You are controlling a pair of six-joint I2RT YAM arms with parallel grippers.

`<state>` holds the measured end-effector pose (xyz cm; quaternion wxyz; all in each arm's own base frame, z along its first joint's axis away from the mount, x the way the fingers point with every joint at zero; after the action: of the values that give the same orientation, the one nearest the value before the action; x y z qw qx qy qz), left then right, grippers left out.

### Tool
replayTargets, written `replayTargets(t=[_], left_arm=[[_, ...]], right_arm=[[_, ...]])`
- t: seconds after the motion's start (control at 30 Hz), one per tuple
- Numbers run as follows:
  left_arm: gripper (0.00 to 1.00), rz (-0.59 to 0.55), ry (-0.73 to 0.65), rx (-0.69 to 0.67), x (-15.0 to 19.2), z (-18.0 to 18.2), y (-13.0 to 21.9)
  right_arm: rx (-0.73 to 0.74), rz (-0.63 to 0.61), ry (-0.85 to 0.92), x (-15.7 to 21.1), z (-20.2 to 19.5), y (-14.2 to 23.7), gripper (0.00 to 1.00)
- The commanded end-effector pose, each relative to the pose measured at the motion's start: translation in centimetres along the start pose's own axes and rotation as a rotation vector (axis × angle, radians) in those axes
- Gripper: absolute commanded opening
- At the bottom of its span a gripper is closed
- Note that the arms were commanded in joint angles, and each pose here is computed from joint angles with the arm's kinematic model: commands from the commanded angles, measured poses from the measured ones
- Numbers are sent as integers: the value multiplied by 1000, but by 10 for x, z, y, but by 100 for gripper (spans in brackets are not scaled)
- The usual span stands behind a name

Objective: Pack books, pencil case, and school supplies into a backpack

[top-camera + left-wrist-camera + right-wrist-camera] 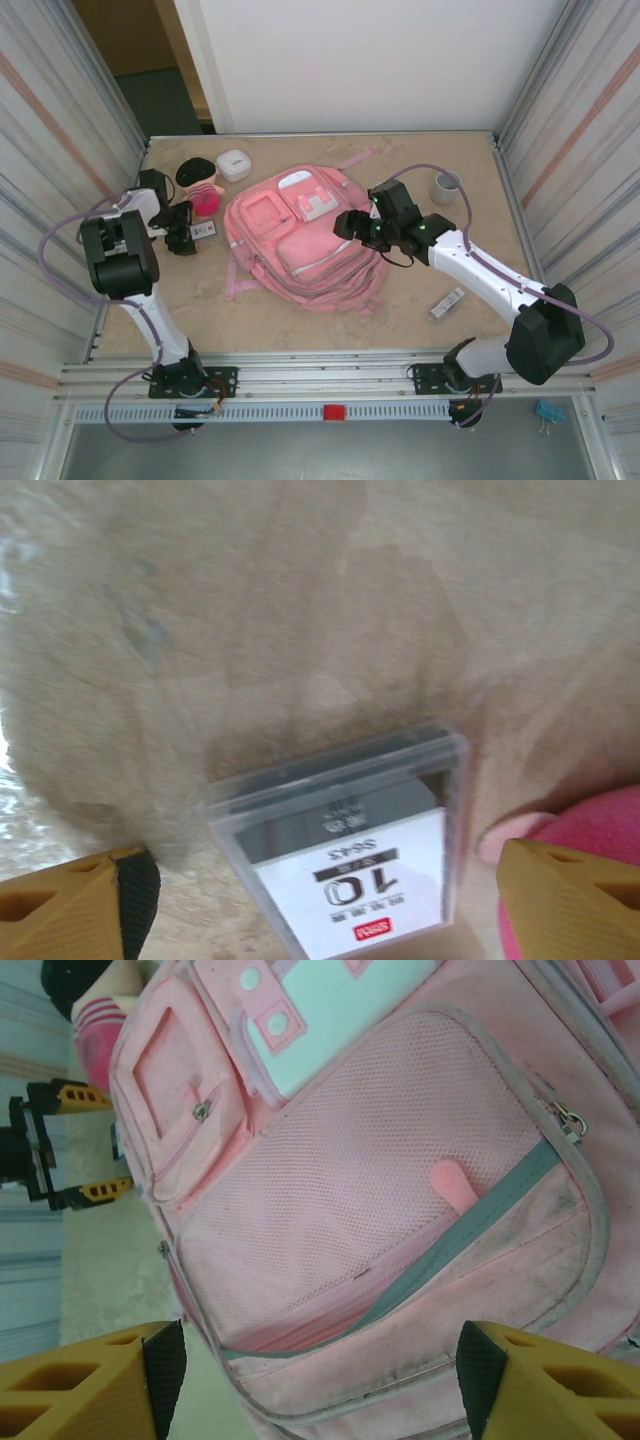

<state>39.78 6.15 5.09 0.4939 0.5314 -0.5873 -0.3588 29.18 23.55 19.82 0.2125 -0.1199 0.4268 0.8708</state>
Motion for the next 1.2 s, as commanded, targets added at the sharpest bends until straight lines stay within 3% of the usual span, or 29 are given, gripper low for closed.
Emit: replayTargets(t=[0.0,0.37,0.73,0.87,0.97,1.17], left_arm=[[90,1,6,2,-7,-8,-4],[77,35,-21,-132,-6,0,-10],[63,67,-62,-173,11,65,14],[64,93,-65,-159,20,80,22],[72,82,-82,-140,20,78,27],[75,100,-126,-152,31,77,31]], right_arm=[[1,-16,-8,-10,4,2,73],[8,-13,-12,-14,2,1,73],[-2,-13,-15,-16,1,3,73],[-10,-12,-15,-15,3,5,73],[-13,-15,-14,-14,3,5,73],[-11,-14,-16,-11,1,7,73]])
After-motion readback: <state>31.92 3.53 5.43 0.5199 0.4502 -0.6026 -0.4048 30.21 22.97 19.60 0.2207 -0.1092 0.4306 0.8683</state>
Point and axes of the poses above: each hand's point on the last joint's axis, 136 mm out from that joint toward the fingers, its own y axis back along the fingers, its own z axis along the line the jaws close on, x = y × z, the point moved 2 cm from there along y, back along the fingers, and after that the axes turned 1 degree about -y, right-handed, at the moved point
